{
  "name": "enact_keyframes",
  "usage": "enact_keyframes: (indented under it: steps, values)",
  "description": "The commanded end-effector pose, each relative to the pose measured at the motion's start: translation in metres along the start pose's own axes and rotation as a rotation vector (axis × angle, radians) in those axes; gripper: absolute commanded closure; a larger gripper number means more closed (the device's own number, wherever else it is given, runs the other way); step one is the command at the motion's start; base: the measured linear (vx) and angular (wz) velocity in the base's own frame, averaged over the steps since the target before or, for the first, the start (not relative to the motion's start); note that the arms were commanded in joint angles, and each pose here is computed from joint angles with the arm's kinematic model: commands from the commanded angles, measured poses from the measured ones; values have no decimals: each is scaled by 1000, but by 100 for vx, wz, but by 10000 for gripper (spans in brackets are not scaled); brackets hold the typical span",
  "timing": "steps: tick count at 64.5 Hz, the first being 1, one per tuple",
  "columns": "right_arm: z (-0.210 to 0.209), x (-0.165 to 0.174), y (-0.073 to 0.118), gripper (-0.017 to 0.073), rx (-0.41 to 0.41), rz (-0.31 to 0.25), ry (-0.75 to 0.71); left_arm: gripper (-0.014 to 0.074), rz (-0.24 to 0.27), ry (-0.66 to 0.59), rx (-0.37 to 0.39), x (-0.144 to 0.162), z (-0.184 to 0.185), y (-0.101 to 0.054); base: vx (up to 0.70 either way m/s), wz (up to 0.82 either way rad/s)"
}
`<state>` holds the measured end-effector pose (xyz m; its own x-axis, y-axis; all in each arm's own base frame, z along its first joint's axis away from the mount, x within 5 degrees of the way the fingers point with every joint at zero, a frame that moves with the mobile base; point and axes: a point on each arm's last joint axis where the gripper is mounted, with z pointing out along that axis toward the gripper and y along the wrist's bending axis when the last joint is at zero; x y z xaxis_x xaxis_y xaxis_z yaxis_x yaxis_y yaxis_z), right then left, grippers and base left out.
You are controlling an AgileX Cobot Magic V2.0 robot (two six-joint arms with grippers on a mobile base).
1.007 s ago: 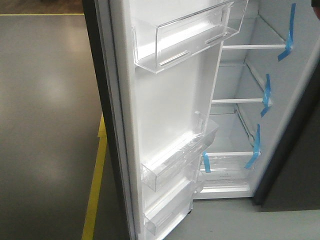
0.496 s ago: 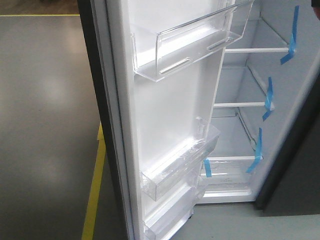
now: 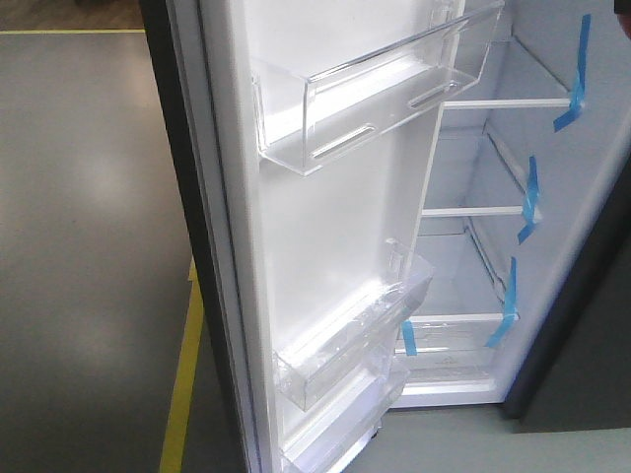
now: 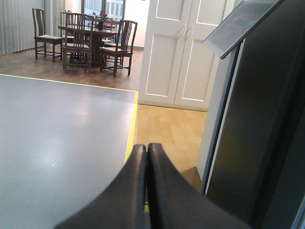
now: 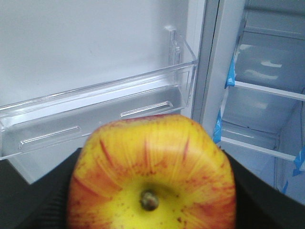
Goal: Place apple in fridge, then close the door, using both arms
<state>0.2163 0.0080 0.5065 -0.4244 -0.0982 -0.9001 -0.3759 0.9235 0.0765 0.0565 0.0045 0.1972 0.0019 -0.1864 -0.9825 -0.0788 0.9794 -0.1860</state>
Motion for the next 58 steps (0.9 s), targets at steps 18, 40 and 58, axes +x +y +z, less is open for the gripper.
enact_keyframes:
  steps: [18,40,58]
  values:
    - [-14,-13,5,546,16,-15,-116,600,-5,-57,19,2,0,0,4,-1]
    - [-14,-13,5,546,15,-15,-115,600,-5,-57,19,2,0,0,3,-1]
    - [-14,-13,5,546,15,-15,-115,600,-5,-57,19,2,0,0,3,0]
